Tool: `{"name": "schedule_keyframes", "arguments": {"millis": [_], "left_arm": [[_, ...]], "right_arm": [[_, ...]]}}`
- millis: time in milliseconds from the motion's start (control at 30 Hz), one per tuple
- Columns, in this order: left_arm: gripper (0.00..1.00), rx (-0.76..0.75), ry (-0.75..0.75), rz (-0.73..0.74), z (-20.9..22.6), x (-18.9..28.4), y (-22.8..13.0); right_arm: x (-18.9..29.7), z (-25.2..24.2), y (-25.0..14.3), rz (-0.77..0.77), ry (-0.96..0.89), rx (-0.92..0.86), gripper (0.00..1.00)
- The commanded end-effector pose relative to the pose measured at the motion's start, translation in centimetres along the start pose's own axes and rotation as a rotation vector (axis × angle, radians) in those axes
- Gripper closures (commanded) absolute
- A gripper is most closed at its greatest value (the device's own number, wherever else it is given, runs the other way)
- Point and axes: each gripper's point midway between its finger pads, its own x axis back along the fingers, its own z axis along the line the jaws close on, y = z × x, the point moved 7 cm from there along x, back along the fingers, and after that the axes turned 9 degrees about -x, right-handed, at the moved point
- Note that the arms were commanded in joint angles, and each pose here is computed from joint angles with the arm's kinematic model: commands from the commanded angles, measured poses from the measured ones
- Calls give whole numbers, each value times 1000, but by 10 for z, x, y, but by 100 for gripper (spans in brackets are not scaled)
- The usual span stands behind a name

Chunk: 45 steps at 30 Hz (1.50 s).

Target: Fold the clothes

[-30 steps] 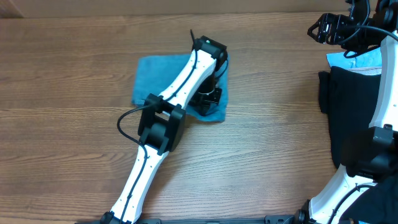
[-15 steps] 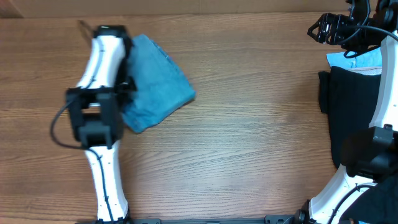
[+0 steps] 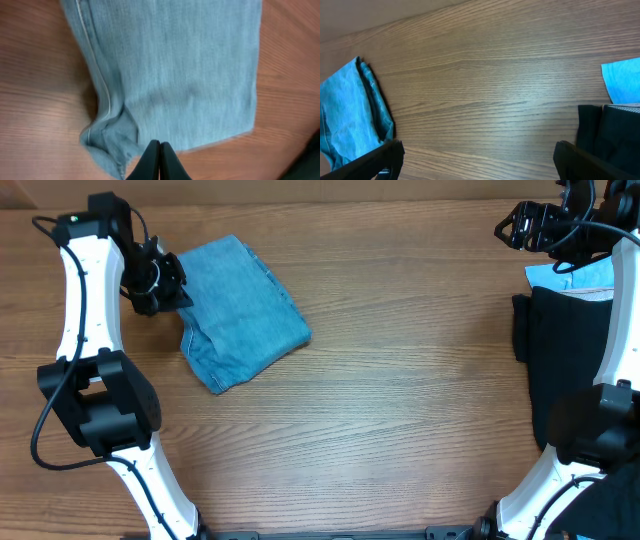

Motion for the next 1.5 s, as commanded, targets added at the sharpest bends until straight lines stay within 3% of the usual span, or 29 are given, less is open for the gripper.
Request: {"name": "schedule_keyframes", "arguments": {"millis": [0, 133, 300, 367, 467, 533, 600, 700, 833, 900, 1000, 1100, 1233, 1367, 1467], "left_arm": [[96, 31, 22, 30, 15, -40, -2], [96, 47, 42, 17, 40, -90, -10], [96, 64, 72, 6, 56, -115, -20], [96, 34, -6, -43, 37, -90, -6], [96, -74, -204, -174, -26, -7, 13], [96, -176, -260, -250, -70, 26, 11], [96, -251, -272, -241, -102, 19, 3], [96, -406, -307, -175, -168, -35, -12], [96, -457, -308, -63, -206, -107, -31], [96, -446, -242, -11, -202, -135, -37], [96, -388, -9, 87, -167, -168, -47], [96, -348, 247, 130, -128, -164, -50], [96, -289, 463, 224, -81, -144, -55], [96, -200, 487, 237, -50, -131, -45], [96, -172, 316, 207, -51, -115, -31]], "right_arm": [[2, 1, 1, -10, 2, 6, 0], [2, 1, 1, -9, 2, 6, 0], [2, 1, 1, -10, 2, 7, 0], [2, 1, 1, -10, 2, 7, 0], [2, 1, 1, -10, 2, 6, 0], [2, 1, 1, -9, 2, 7, 0], [2, 1, 1, -10, 2, 6, 0], [2, 1, 1, -10, 2, 7, 0], [2, 1, 1, -10, 2, 6, 0], [2, 1, 1, -10, 2, 6, 0], [2, 1, 1, -10, 2, 6, 0], [2, 1, 1, -10, 2, 7, 0], [2, 1, 1, -10, 2, 7, 0], [2, 1, 1, -10, 2, 6, 0], [2, 1, 1, -10, 2, 6, 0]]}}
